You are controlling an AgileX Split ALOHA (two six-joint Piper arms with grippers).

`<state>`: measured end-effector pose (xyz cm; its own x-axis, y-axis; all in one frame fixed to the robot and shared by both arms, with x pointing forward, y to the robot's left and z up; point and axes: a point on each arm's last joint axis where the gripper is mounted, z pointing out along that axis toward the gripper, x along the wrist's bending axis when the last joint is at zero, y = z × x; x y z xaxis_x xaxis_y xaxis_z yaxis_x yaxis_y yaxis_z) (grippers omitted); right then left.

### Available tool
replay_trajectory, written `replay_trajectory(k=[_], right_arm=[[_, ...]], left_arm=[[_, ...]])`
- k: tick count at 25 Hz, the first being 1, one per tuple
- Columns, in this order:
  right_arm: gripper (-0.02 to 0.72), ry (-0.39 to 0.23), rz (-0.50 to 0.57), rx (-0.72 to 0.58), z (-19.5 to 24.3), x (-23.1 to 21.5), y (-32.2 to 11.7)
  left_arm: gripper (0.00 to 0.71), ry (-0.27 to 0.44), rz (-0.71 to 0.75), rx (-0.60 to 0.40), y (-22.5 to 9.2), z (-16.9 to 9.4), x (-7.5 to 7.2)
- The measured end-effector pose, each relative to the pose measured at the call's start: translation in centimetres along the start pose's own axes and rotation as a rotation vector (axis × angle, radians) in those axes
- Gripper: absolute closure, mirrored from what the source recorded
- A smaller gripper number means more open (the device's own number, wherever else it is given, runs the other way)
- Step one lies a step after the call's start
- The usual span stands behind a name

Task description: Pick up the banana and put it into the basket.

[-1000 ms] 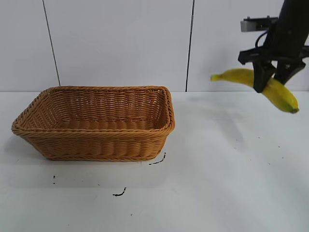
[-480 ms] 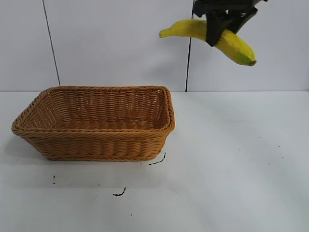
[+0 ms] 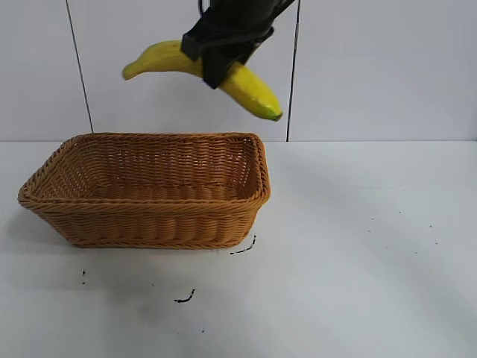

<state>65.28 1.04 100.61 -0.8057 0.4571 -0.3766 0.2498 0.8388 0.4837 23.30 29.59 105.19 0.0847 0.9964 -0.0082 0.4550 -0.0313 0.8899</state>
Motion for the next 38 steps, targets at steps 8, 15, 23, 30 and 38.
replay_trajectory(k=[8, 15, 23, 30, 38], right_arm=[[0.412, 0.037, -0.014, 0.054, 3.9, 1.5, -1.3], [0.382, 0.067, 0.019, 0.044, 4.2, 1.9, -1.3], [0.022, 0.068, 0.081, 0.044, 4.1, 1.9, -1.3], [0.013, 0.066, 0.267, 0.116, 1.1, 0.2, -1.1], [0.013, 0.017, 0.627, 0.185, -2.0, -7.8, -4.7]], left_arm=[[0.017, 0.000, 0.000, 0.000, 0.0, 0.0, 0.0], [0.017, 0.000, 0.000, 0.000, 0.0, 0.0, 0.0], [0.017, 0.000, 0.000, 0.000, 0.0, 0.0, 0.0], [0.017, 0.000, 0.000, 0.000, 0.0, 0.0, 0.0], [0.017, 0.000, 0.000, 0.000, 0.0, 0.0, 0.0]])
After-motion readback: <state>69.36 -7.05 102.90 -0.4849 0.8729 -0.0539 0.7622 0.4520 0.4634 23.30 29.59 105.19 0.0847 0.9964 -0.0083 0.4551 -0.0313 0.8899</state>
